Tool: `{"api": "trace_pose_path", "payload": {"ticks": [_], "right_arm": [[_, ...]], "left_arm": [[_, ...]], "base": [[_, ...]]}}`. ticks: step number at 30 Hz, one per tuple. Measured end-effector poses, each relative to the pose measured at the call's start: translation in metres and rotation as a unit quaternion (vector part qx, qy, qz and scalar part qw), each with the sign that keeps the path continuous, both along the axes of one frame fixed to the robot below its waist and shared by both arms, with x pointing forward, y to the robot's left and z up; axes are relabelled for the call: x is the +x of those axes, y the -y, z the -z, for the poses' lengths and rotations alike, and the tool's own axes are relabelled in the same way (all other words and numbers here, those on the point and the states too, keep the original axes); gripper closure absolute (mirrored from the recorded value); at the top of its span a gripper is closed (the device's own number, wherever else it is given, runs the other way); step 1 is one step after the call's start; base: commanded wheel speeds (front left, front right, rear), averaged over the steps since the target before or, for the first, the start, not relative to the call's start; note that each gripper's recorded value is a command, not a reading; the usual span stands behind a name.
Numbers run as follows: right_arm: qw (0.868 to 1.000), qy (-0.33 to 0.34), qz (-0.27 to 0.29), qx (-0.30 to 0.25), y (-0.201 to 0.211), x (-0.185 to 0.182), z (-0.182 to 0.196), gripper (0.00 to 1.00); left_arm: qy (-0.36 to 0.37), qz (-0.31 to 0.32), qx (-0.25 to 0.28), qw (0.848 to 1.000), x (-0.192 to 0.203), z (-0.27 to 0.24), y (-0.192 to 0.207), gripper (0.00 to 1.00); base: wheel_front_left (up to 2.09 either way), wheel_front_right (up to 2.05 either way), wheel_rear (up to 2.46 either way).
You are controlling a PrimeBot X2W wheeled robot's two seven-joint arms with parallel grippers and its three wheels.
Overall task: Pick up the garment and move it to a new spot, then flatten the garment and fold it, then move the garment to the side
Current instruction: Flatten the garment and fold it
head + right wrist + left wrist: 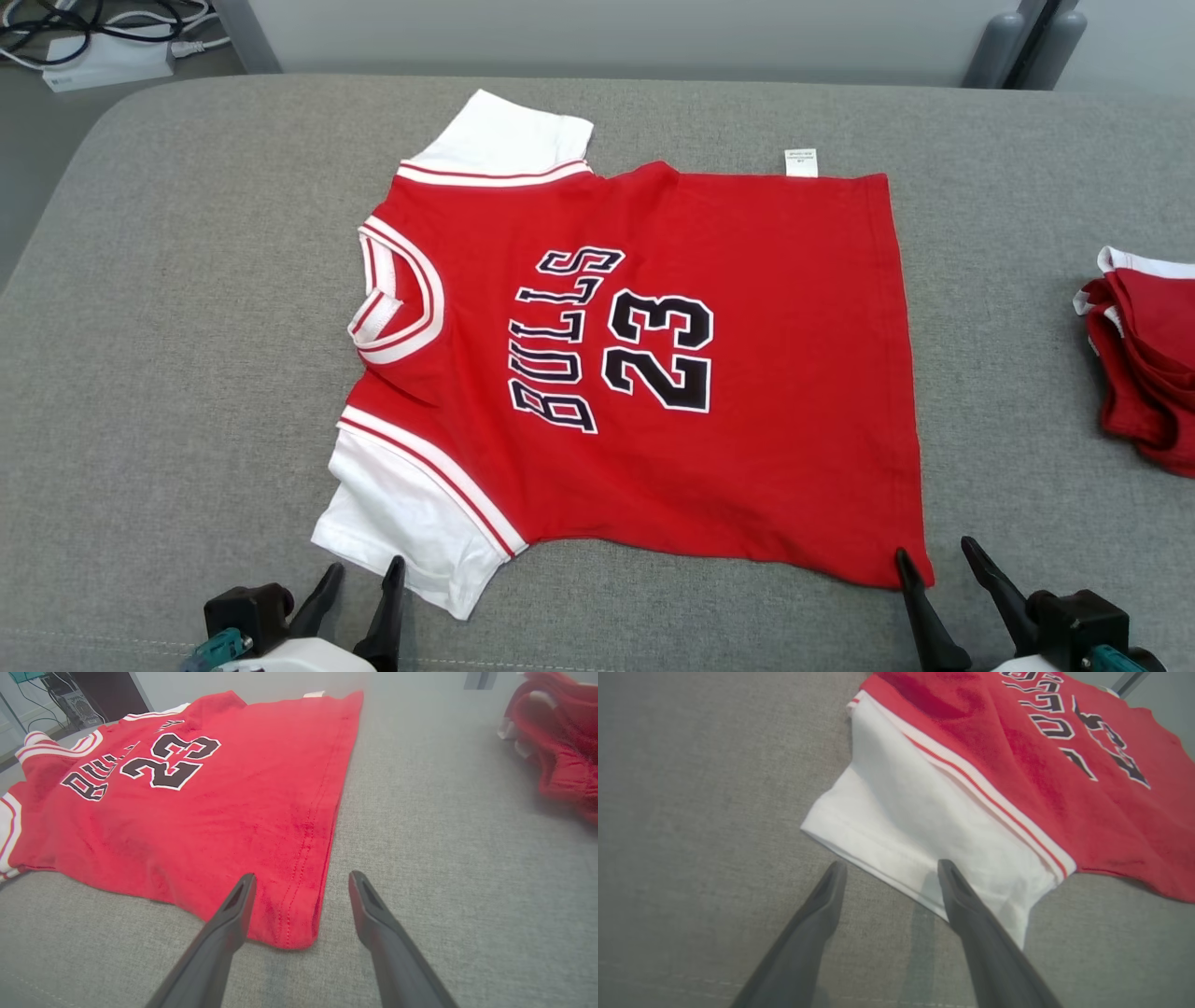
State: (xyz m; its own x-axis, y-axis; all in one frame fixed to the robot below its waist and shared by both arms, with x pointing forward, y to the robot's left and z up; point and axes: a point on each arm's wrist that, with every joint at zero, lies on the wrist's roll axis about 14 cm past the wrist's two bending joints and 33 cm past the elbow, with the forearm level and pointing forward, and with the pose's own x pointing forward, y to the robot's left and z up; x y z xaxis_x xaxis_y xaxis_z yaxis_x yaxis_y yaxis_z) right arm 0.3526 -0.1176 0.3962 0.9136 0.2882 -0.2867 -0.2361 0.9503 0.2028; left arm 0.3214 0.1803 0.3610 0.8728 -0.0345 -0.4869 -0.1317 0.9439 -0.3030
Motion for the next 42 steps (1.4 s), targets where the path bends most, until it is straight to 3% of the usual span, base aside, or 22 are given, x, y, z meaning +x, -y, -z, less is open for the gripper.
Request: {"api": "trace_pose_path", "payload": {"ticks": [16,19,20,21,22,23,33,42], "right_arm": [[0.999,-0.044,-0.009,-0.006,-0.002,0.0,0.03,0.0],[0.999,-0.051,-0.014,-0.006,-0.004,-0.004,0.033,0.0],[0.998,-0.052,-0.018,-0.006,-0.006,-0.004,0.034,0.07],[0.998,-0.052,-0.018,-0.005,-0.007,-0.003,0.034,0.53],[0.998,-0.054,-0.018,-0.003,-0.007,-0.003,0.034,0.73],[0.998,-0.055,-0.018,-0.001,-0.008,-0.003,0.034,1.0],[0.998,-0.053,0.01,0.017,0.003,-0.011,0.029,1.0],[0.998,-0.052,0.038,0.012,0.023,-0.02,0.024,1.0]], "left_arm": [[-0.006,-0.024,-0.021,0.999,0.029,0.019,-0.013,0.0],[-0.006,-0.027,-0.029,0.999,0.028,0.02,-0.012,0.44],[-0.007,-0.03,-0.029,0.999,0.028,0.02,-0.013,0.57],[-0.007,-0.032,-0.028,0.999,0.027,0.021,-0.014,0.77],[-0.008,-0.033,-0.027,0.999,0.027,0.021,-0.015,1.0],[-0.01,-0.034,-0.029,0.999,0.025,0.022,-0.015,1.0],[0.002,-0.039,-0.052,0.998,0.018,0.017,-0.005,1.0],[0.0,-0.089,-0.055,0.995,-0.02,0.005,-0.011,1.0]], "base": [[0.0,0.0,0.0],[0.0,0.0,0.0],[0.0,0.0,0.0],[0.0,0.0,0.0],[0.0,0.0,0.0],[0.0,0.0,0.0],[0.0,0.0,0.0],[0.0,0.0,0.0]]}}
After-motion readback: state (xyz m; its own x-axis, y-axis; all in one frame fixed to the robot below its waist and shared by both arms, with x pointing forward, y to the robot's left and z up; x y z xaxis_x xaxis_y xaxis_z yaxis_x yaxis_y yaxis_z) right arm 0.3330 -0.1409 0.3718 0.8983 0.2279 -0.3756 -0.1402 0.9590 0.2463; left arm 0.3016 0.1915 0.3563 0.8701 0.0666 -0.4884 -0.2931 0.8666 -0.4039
